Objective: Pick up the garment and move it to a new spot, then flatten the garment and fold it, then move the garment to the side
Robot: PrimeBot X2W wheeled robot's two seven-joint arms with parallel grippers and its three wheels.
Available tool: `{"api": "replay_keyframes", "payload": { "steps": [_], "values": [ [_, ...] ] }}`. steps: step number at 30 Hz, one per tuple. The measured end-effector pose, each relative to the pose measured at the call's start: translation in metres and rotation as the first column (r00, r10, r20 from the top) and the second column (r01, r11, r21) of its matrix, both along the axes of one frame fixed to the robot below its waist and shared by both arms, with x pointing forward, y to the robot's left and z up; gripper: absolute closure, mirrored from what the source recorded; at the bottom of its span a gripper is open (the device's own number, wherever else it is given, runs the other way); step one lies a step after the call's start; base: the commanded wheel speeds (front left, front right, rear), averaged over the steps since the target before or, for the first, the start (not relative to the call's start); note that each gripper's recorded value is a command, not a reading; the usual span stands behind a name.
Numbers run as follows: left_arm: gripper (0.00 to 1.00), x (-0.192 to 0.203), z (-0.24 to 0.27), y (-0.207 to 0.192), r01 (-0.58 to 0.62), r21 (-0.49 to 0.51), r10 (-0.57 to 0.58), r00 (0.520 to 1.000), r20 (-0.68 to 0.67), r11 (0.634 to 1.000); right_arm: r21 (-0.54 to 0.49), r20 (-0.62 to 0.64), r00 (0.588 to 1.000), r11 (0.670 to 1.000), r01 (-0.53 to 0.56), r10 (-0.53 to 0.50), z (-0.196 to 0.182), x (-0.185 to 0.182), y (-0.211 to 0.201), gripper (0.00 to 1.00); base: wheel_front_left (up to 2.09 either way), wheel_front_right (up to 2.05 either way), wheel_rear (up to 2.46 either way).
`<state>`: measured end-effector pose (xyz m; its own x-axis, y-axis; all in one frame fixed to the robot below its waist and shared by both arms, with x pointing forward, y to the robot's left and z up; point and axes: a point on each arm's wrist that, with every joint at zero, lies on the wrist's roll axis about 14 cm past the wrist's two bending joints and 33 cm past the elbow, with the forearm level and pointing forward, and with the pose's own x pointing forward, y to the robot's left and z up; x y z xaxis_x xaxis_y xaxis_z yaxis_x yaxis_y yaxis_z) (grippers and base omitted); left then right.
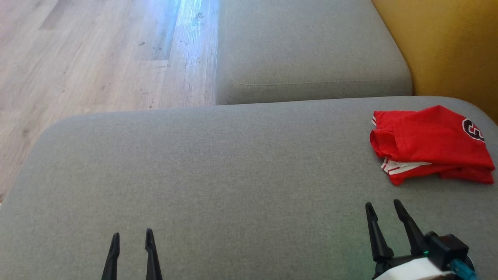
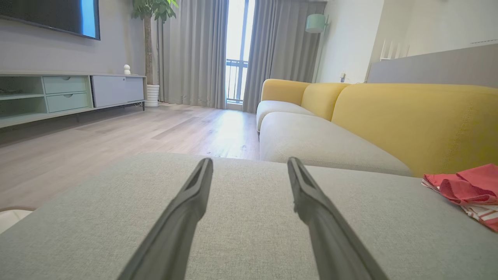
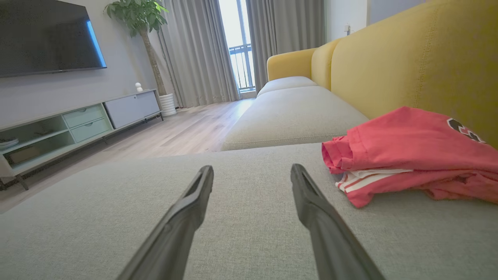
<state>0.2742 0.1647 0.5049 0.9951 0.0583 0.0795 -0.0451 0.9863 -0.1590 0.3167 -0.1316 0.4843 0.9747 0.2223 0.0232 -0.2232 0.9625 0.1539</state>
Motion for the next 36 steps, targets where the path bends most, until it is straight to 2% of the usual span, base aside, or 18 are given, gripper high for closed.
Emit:
{"api": "replay_keyframes", "payload": {
  "steps": [13, 14, 20, 36],
  "values": [
    [0.00, -0.001, 0.006, -0.002, 0.016, 0.021, -0.016, 1.000, 0.023, 1.000, -0.001, 0.010, 0.999, 0.999, -0.035, 0.035, 0.002, -0.004, 0.011, 0.00, 0.00, 0.00, 0.00],
    [1.00, -0.001, 0.003, -0.003, 0.022, 0.025, -0.022, 1.000, 0.014, 0.999, -0.002, 0.002, 0.999, 0.999, -0.033, 0.033, 0.000, -0.005, 0.011, 1.00, 0.00, 0.00, 0.00],
    [1.00, -0.014, -0.038, -0.003, 0.022, 0.003, -0.021, 0.993, -0.120, 1.000, 0.002, -0.148, 0.989, 1.000, -0.015, 0.015, -0.046, -0.026, 0.005, 1.00, 0.00, 0.00, 0.00],
    [1.00, -0.002, -0.045, -0.002, 0.004, -0.185, -0.034, 0.986, -0.162, 0.983, 0.160, -0.205, 0.978, 0.984, 0.076, -0.042, -0.046, -0.016, -0.009, 1.00, 0.00, 0.00, 0.00]
  ]
}}
